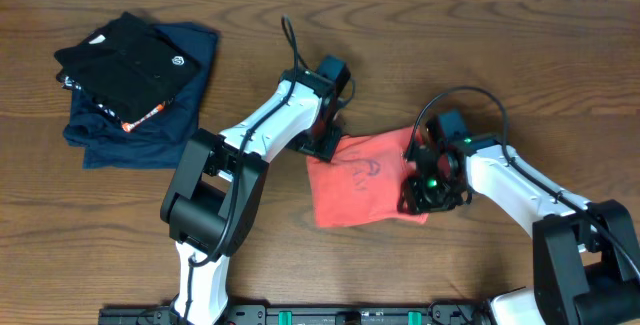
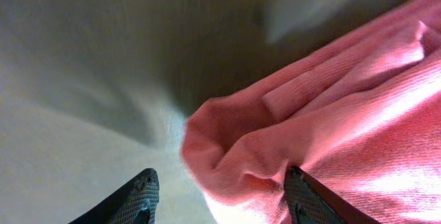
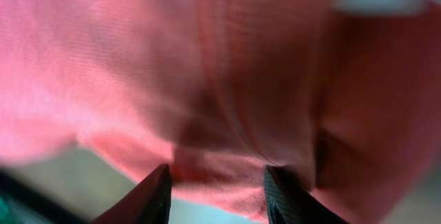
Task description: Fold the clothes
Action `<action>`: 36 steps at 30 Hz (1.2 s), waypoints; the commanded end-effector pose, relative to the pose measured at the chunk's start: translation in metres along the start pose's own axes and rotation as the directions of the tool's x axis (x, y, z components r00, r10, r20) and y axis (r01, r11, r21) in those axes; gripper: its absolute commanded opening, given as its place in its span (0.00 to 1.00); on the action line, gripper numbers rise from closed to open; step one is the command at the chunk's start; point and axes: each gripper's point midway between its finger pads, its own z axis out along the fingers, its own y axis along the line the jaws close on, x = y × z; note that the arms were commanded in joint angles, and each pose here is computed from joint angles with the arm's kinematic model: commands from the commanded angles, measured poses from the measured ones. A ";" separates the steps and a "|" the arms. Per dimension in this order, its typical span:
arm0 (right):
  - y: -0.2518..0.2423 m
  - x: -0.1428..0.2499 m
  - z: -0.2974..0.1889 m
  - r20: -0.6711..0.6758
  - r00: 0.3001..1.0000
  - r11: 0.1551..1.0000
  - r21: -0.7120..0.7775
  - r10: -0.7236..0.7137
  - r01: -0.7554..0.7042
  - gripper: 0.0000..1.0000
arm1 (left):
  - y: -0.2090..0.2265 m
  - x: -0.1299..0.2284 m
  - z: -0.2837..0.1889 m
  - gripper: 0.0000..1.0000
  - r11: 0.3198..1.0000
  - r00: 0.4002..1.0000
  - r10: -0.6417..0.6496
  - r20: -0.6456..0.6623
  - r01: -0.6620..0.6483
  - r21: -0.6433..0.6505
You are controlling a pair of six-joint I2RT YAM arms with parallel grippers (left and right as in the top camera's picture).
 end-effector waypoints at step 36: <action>-0.047 -0.082 -0.096 0.350 0.937 0.970 0.225 0.004 -0.088 0.64 | -0.021 -0.050 -0.067 0.91 0.869 0.951 -0.083 0.299 -0.078 0.489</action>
